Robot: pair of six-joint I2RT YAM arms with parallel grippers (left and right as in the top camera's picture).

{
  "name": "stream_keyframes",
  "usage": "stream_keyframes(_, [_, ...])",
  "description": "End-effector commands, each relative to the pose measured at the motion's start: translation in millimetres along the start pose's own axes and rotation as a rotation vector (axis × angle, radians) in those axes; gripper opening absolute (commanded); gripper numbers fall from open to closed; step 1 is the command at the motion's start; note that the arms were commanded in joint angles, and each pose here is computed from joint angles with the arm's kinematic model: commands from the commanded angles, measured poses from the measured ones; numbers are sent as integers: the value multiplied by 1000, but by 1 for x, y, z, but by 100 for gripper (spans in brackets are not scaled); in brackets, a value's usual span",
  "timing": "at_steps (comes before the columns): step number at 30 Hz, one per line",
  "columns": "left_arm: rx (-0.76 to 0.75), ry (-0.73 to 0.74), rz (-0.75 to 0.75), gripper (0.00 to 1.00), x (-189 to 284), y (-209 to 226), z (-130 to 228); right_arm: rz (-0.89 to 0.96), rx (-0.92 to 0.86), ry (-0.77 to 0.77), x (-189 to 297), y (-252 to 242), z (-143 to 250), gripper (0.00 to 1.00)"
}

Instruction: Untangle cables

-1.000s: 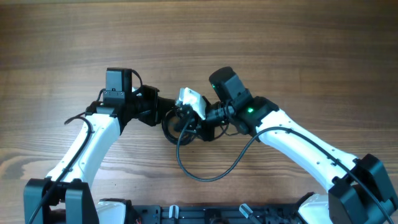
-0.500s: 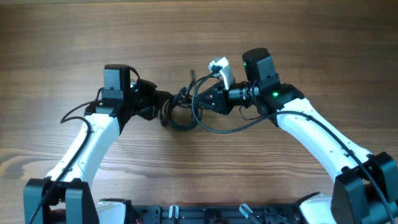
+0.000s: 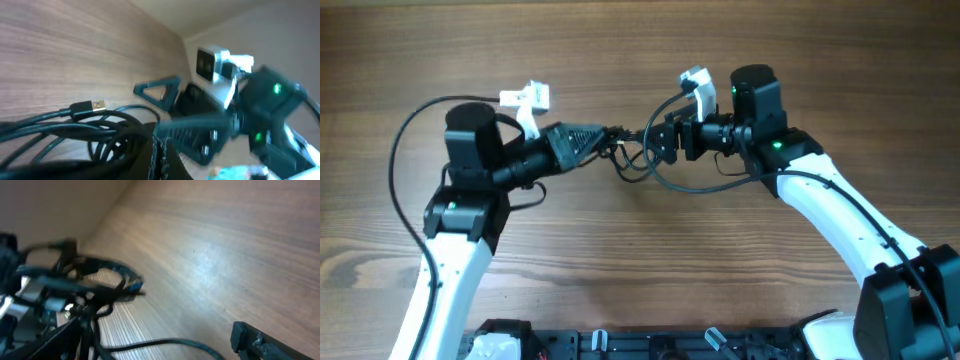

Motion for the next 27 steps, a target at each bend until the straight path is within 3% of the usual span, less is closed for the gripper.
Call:
stream_keyframes(1, [-160,7,51,4,9,-15,-1,-33,-76,-35,9,-2,-10,99])
stream_keyframes(2, [-179,14,59,4,6,-17,1,-88,-69,-27,11,1,-11,99])
stream_keyframes(4, [-483,85,159,4,1,-25,16,-202,-38,-17,17,9,-14,100])
stream_keyframes(7, [-682,156,364,4,-1,-35,34,-117,-73,-53,23,-6,-17,100])
stream_keyframes(8, [-662,151,335,4,-4,-32,31,-74,-115,-61,25,-12,-17,100])
stream_keyframes(9, [-542,142,262,4,-8,-28,25,-63,-138,-55,25,-14,-16,99])
stream_keyframes(11, [-386,77,27,4,-11,-10,12,-55,-145,-38,25,-16,-12,99])
stream_keyframes(12, [-222,-13,-219,4,-8,12,2,-48,-151,-36,25,-17,-12,100])
stream_keyframes(13, [10,-82,-328,4,-4,24,-2,-46,-157,-31,25,-17,-11,99])
stream_keyframes(14, [39,-34,-162,4,-10,7,1,-43,-164,-25,25,-17,-9,99])
stream_keyframes(15, [-96,2,-60,4,-15,-7,2,-41,-157,-20,25,-18,-8,100])
stream_keyframes(16, [-134,-41,-157,4,-12,-1,-1,-40,-141,-14,25,-18,-7,99])
stream_keyframes(17, [-54,-113,-332,4,-6,18,-5,-40,-133,-10,25,-18,-6,99])
stream_keyframes(18, [83,-146,-381,4,-4,26,-6,-49,-135,-2,25,-17,-5,99])
stream_keyframes(20, [-24,1,-88,4,-19,3,1,-130,-41,19,25,-9,-3,98])
stream_keyframes(21, [-35,45,-47,4,-24,1,6,-151,-12,23,25,-7,-2,98])
stream_keyframes(25, [187,45,-180,4,-31,25,10,-403,105,69,32,15,4,92])
stream_keyframes(27, [214,35,-176,4,-31,24,8,-386,100,67,31,13,4,92])
Point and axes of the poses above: each gripper's point midway between its finger pads, its own x axis back along the fingers, its own y axis along the line the jaws close on, z = x × y, the point moved 8 cm from there along x, back along the fingers, and after that the axes turned 6 degrees about -x, right-handed, at the moved point
